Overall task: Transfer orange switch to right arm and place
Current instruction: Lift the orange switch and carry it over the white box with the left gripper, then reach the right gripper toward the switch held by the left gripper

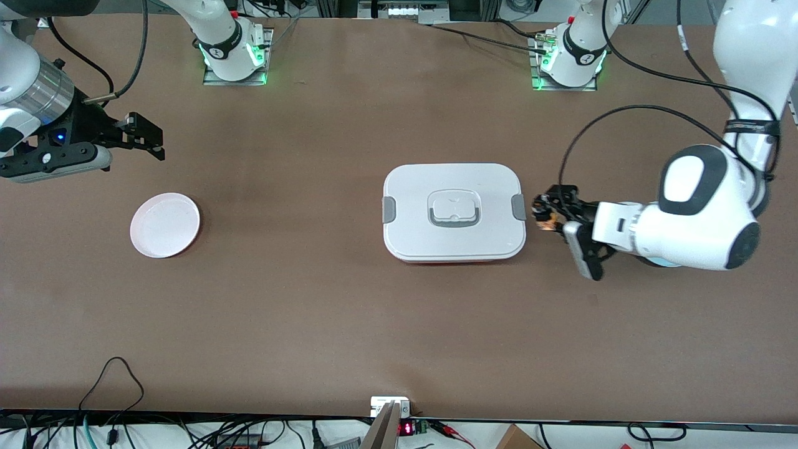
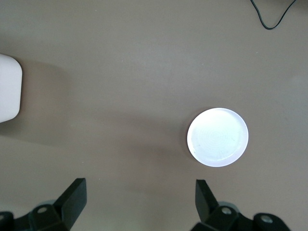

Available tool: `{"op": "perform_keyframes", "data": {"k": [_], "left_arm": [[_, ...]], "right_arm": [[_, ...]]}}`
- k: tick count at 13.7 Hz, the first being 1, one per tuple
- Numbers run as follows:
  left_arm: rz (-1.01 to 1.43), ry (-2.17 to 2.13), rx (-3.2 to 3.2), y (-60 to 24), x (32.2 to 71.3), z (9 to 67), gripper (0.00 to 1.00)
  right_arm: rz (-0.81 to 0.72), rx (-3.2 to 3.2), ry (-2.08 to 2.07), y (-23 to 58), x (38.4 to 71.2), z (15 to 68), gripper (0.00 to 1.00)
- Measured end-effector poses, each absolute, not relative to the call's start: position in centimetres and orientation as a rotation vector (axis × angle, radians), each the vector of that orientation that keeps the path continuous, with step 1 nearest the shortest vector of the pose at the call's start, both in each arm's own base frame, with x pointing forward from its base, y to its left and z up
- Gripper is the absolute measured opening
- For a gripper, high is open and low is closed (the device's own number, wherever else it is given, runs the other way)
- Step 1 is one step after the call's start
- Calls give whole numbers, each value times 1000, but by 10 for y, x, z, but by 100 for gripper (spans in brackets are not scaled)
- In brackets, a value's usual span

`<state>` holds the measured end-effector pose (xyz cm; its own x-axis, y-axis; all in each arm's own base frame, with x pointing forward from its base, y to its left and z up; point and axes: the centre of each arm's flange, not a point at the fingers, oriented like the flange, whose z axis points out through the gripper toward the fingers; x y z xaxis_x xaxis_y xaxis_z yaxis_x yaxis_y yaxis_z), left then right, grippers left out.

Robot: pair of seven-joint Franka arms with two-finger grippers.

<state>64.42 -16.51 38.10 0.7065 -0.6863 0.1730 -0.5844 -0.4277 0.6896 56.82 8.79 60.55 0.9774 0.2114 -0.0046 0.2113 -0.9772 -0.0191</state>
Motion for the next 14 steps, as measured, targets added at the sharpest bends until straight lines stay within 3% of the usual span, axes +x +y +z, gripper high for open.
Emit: {"op": "perform_keyframes", "data": {"k": [6,10,12,13,14], "left_arm": [[90,-866,1835,-335,623,378,72],[281,-978,1744,-403,601,364,72],[371,-969,1662,-432,589,344,72],[451,-959,1580,-447,582,328,72],[493,-961,1545,-449,581,322,72]], "right_arm": [[8,-3106,-334,88,568,605,100],[30,-3107,-327,87,572,597,100],[136,-3107,-335,90,575,577,100],[286,-3091,-357,100,575,549,100],[334,-3045,-387,108,577,536,100]]}}
